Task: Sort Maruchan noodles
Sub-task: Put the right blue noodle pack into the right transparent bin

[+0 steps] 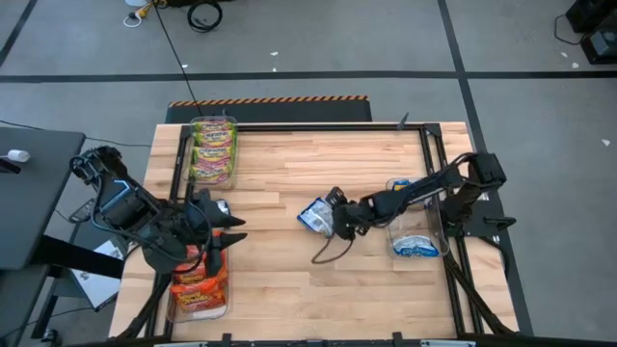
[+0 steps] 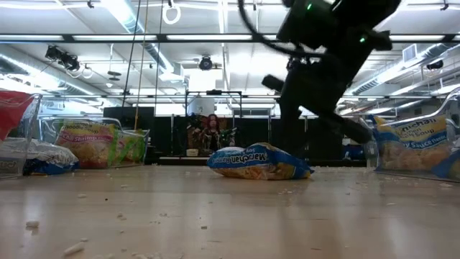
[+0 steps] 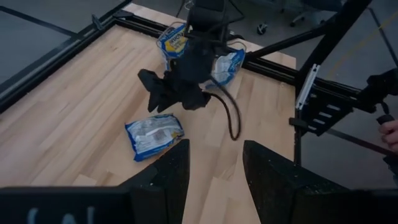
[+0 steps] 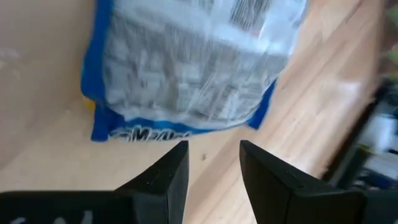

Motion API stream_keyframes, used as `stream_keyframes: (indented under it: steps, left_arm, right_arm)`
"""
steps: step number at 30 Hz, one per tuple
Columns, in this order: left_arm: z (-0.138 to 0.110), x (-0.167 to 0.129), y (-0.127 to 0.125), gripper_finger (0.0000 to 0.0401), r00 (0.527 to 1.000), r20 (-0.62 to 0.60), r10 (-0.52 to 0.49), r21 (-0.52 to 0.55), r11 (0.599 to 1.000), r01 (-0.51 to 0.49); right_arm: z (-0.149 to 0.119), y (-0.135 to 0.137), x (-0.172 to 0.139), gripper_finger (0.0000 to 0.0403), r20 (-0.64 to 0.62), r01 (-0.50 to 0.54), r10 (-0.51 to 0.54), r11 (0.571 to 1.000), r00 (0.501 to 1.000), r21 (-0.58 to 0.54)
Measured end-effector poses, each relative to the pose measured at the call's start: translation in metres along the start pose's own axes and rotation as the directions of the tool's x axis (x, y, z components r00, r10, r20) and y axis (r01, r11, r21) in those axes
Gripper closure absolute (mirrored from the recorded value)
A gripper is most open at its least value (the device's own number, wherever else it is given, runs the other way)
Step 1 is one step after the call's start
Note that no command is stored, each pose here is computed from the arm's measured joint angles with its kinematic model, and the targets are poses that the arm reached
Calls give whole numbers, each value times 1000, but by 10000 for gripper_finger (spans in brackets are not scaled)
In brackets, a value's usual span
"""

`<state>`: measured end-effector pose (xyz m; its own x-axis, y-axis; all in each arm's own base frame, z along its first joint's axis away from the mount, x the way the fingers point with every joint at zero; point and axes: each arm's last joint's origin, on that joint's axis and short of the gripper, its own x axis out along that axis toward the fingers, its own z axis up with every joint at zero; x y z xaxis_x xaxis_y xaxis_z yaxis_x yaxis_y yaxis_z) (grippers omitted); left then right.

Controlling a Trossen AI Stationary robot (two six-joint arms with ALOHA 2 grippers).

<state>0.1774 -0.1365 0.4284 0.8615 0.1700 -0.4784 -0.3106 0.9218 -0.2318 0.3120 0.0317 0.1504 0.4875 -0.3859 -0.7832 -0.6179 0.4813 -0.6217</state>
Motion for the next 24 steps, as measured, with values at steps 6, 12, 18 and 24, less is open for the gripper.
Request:
stream_keyframes:
  steps: [6, 12, 18, 24]
  left_arm:
    - [0, 0, 0, 248, 1000, -2, -4, -14, 1000, 4]
    - [6, -8, 0, 248, 993, -24, -116, -76, 991, 114]
    - [8, -11, 3, 248, 991, -26, -134, -7, 991, 134]
    - [8, -13, 3, 248, 986, -47, -162, 18, 986, 163]
  right_arm:
    - [-15, 6, 22, 261, 3, -143, 144, 980, 990, 136]
    - [26, -5, -7, 260, 222, -154, 93, 948, 971, 280]
    - [49, -21, -31, 260, 259, -12, -51, 971, 965, 237]
    - [44, 7, -23, 244, 251, -67, 53, 997, 967, 47]
